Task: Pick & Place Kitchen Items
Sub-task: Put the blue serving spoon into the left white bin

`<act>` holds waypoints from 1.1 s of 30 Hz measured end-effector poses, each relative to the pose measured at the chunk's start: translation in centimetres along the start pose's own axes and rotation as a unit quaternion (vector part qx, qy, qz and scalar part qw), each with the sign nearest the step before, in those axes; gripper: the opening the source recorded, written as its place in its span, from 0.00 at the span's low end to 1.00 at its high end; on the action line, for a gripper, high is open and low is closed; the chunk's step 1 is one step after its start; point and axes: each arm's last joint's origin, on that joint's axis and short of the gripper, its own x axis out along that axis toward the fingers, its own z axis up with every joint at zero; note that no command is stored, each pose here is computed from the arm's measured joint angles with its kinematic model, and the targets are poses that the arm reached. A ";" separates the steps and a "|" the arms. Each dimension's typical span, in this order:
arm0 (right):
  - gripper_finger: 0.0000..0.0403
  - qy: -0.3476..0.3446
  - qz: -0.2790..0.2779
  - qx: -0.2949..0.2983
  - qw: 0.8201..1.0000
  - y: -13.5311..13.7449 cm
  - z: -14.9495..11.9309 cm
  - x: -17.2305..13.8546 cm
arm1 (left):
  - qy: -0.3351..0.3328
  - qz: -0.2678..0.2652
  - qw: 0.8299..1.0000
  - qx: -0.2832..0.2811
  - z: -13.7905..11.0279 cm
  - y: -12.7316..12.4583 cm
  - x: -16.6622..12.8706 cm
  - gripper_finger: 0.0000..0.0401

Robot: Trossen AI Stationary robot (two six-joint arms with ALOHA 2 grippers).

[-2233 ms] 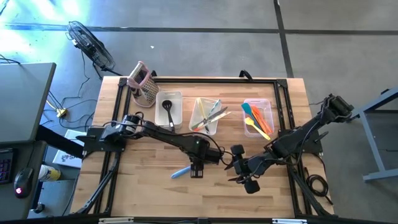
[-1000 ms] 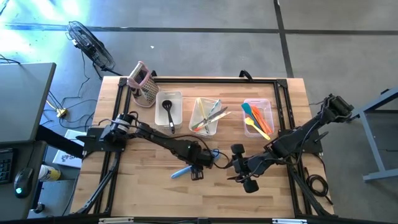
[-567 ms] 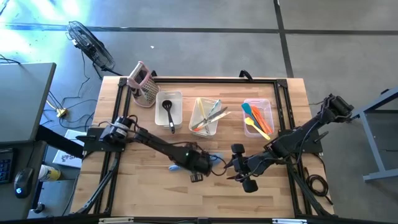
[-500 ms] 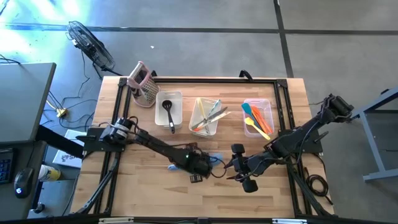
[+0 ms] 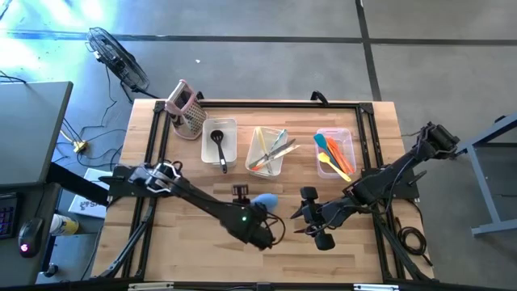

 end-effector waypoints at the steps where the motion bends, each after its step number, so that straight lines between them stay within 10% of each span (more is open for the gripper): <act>1: 0.50 0.000 0.000 0.000 1.000 0.0 0.0 0.0 | -0.007 0.011 1.000 -0.006 0.0 0.4 -1.0 0.06; 17: 0.50 0.017 0.007 0.001 1.000 0.7 -0.5 -0.2 | -0.194 0.103 0.967 -0.127 -0.1 9.5 -9.5 0.06; 26: 0.50 0.022 0.029 -0.007 0.999 2.2 -1.0 -0.6 | -0.070 0.035 0.969 -0.234 -0.3 18.0 -5.1 0.06; 33: 0.50 0.021 0.002 -0.028 0.999 3.3 -2.6 -0.7 | 0.085 0.000 0.946 -0.312 -5.6 21.8 0.4 0.06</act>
